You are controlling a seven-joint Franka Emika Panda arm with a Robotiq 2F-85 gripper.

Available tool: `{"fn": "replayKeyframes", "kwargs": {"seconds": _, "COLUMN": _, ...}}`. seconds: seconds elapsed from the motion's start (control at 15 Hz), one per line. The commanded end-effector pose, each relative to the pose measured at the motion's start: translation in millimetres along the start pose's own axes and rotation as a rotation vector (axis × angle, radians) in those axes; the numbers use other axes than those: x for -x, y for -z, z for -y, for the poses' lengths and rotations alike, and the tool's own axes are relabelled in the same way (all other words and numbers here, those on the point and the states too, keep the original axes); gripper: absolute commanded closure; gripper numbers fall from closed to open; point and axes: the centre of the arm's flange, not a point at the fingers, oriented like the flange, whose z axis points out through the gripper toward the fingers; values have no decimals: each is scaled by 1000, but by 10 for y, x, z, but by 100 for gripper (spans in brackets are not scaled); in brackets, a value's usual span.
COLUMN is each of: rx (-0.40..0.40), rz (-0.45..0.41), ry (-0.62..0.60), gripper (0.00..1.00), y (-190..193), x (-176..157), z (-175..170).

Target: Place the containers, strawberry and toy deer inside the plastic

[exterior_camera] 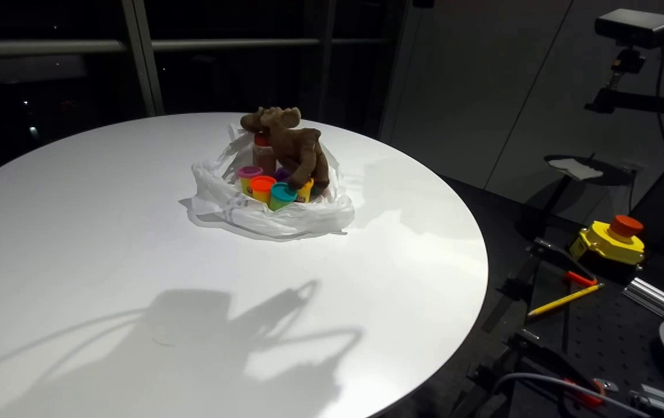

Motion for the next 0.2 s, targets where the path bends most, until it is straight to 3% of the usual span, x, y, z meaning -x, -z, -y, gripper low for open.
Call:
{"fn": "replayKeyframes", "kwargs": {"seconds": 0.0, "rx": 3, "rz": 10, "ry": -3, "gripper": 0, "y": -52, "x": -25, "z": -6}}
{"fn": "replayKeyframes", "kwargs": {"seconds": 0.13, "rx": 5, "rz": 20, "ry": -6, "gripper": 0, "y": -108, "x": -51, "z": -12}}
